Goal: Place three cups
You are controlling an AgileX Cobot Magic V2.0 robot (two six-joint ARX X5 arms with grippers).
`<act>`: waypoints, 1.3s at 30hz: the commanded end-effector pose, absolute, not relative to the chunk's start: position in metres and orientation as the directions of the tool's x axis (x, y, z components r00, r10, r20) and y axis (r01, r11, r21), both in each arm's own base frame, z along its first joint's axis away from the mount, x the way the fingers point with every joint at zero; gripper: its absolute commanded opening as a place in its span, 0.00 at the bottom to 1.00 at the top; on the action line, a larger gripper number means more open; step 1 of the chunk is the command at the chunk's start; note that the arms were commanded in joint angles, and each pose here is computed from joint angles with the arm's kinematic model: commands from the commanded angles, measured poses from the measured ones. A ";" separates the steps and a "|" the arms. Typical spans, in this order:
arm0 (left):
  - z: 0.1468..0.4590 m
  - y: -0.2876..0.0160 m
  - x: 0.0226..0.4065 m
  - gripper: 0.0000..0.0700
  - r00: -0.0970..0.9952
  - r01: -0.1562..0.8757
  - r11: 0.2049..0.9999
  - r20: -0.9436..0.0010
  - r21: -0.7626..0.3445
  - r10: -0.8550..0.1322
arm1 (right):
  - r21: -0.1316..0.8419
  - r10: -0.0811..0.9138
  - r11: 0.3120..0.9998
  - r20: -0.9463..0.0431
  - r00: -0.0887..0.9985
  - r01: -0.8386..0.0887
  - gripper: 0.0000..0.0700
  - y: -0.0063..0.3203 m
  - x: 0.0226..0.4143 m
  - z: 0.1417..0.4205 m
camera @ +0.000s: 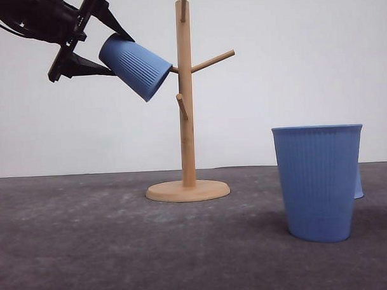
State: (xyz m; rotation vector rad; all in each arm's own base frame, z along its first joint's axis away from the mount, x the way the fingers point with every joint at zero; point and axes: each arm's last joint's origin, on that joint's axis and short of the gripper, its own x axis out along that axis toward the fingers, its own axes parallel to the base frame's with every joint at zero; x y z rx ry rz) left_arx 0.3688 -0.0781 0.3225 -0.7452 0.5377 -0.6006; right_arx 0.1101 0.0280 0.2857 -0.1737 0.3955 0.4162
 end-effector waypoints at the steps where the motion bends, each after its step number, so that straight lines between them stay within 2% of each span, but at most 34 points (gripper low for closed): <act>1: 0.322 -0.081 0.374 0.56 0.703 0.322 0.586 -0.227 -0.744 -0.674 | -0.068 0.364 0.905 -0.386 0.848 -0.420 0.63 0.029 0.110 0.291; 27: 0.321 -0.088 0.372 0.58 0.695 0.342 0.593 -0.229 -0.729 -0.681 | -0.056 0.365 0.908 -0.386 0.847 -0.416 0.63 0.029 0.110 0.291; 33: 0.321 -0.088 0.372 0.86 0.694 0.345 0.594 -0.228 -0.727 -0.683 | -0.056 0.365 0.908 -0.386 0.847 -0.416 0.63 0.029 0.110 0.291; 39: 0.322 -0.084 0.372 0.87 0.669 0.366 0.571 -0.219 -0.735 -0.711 | -0.056 0.365 0.908 -0.386 0.847 -0.416 0.63 0.029 0.110 0.291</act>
